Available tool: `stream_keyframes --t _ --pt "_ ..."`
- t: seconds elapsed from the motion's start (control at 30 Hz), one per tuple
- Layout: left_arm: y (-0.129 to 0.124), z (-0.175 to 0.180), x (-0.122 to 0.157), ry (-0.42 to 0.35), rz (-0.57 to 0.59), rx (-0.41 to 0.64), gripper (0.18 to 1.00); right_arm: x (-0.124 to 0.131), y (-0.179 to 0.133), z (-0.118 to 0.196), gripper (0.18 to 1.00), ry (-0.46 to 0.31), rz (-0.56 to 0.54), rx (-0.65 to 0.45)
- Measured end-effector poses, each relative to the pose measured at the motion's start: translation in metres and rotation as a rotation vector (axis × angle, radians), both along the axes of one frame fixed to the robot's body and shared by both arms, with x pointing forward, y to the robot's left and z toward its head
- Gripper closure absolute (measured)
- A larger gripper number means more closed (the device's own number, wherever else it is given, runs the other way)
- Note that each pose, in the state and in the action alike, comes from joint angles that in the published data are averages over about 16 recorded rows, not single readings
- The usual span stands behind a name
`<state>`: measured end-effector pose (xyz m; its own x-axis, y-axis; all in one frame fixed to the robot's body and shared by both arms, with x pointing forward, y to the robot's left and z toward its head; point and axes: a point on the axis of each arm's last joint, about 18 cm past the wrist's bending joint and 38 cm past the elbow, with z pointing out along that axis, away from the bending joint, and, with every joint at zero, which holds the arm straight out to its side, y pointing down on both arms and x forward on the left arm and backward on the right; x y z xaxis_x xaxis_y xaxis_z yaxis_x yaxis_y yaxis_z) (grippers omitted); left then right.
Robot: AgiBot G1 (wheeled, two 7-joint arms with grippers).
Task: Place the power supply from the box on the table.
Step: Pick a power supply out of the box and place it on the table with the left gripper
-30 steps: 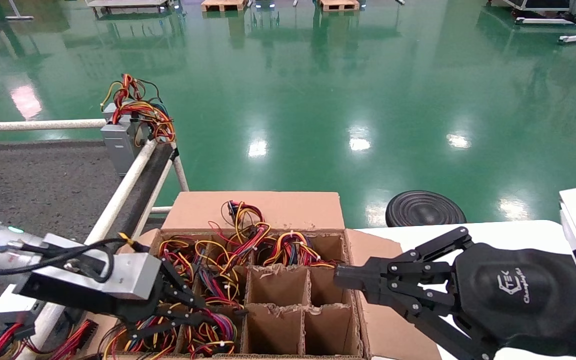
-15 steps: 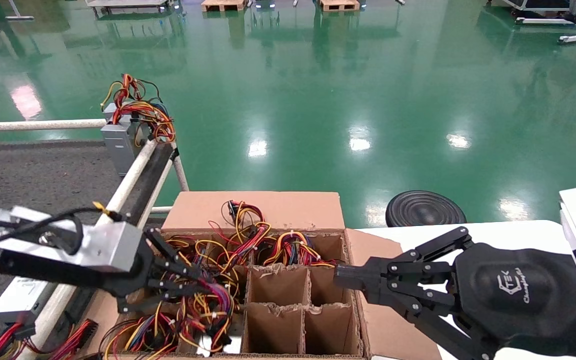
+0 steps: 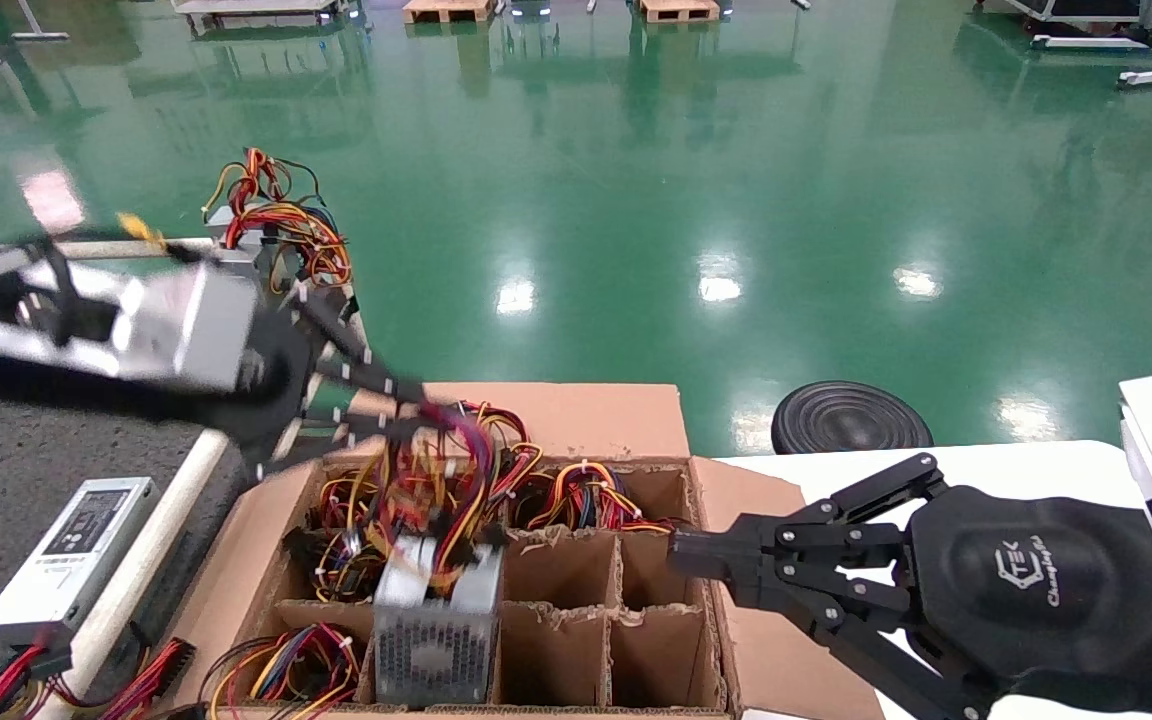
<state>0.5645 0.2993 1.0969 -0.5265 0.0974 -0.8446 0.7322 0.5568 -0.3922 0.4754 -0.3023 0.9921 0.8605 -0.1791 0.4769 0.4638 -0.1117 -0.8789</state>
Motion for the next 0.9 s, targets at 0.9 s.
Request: stream_keyframes --t 0.9 --pt "0.017 0.126 -0.045 -0.4 0.083 -0.054 0.979 0.0 0.0 0.0 0.985 0.0 0.0 0.0"
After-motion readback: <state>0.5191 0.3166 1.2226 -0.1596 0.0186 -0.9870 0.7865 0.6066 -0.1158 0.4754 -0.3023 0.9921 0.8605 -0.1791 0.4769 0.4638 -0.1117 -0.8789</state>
